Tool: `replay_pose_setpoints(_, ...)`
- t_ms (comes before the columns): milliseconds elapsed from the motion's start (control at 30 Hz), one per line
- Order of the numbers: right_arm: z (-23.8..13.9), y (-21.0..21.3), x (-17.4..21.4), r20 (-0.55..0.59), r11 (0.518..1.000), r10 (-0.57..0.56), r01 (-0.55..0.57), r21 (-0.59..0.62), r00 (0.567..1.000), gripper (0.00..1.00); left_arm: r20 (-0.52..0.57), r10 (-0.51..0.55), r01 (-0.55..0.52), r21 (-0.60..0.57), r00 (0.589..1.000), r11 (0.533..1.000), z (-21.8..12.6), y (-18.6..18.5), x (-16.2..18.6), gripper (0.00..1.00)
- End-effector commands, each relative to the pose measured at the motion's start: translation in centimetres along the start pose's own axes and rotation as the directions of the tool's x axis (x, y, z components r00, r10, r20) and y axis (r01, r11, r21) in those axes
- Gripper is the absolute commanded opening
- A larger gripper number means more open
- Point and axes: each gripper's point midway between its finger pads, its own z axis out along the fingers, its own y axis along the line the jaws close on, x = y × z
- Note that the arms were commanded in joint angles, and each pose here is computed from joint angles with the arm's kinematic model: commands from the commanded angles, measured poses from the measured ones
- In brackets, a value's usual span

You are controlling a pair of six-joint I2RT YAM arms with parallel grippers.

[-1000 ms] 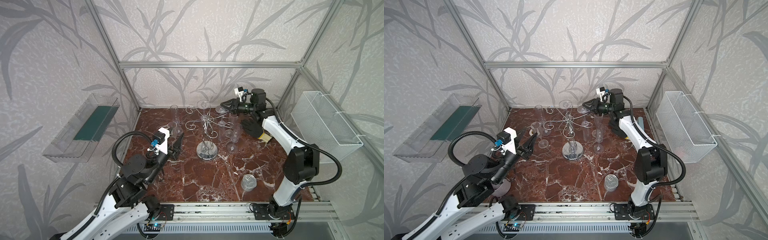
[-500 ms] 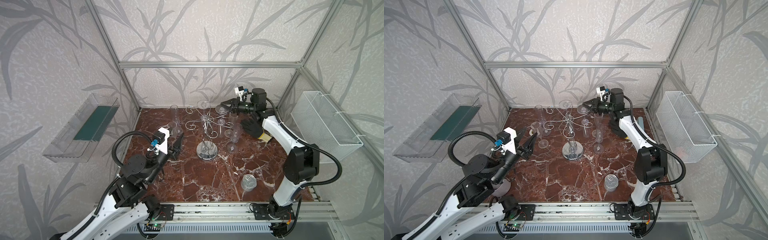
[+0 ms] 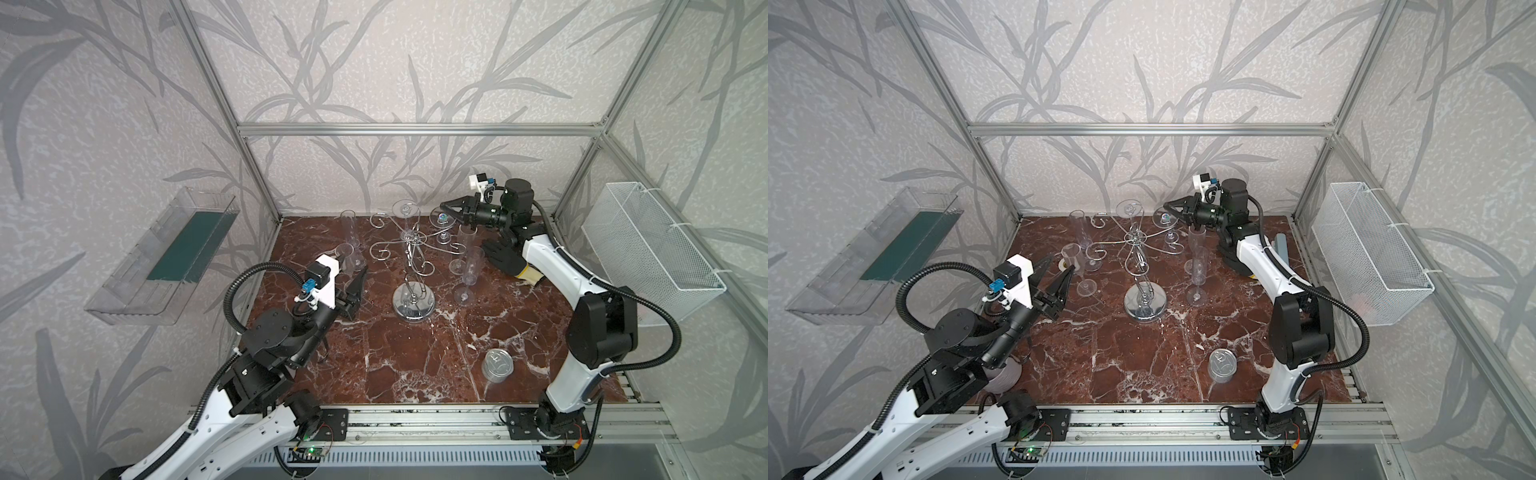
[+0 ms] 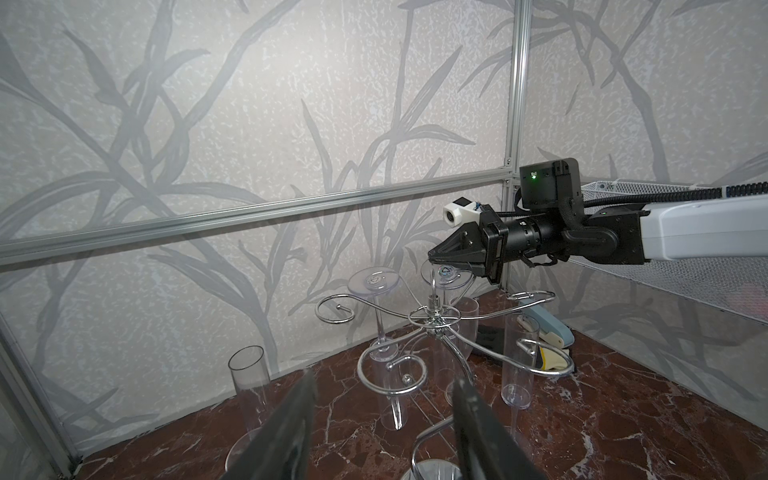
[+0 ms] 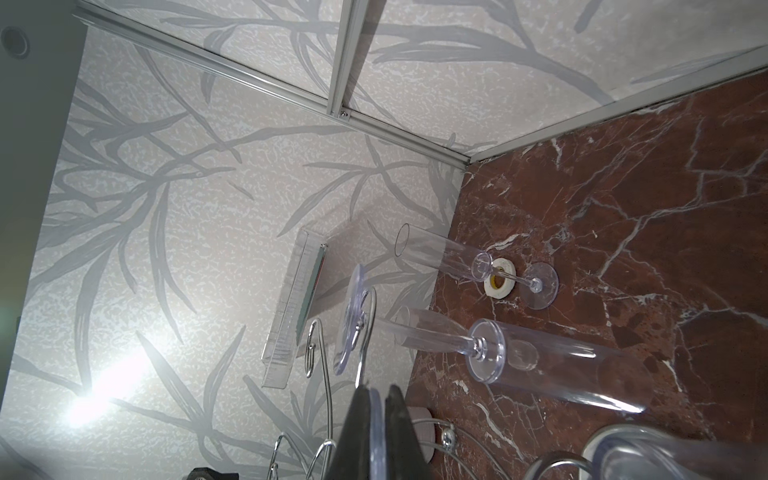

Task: Take the wine glass off the wine glass rack

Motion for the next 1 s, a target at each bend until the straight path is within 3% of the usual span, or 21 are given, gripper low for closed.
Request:
replay_pose_setpoints(0, -0.3, 2.5, -0.1, 0.006, 0.997, -0.022, 0.022, -0.074, 1.000, 0.00, -0.014, 0.000, 0.000, -0.008, 1.000, 1.000, 0.0, 0.1, 0.5, 0.55)
replay_pose_setpoints(967, -1.7, 6.1, -1.3, 0.076, 0.989, 0.018, -0.006, -0.147, 0.997, 0.00, -0.017, 0.003, -0.003, -0.018, 1.000, 1.000, -0.4, 0.4, 0.6, 0.55)
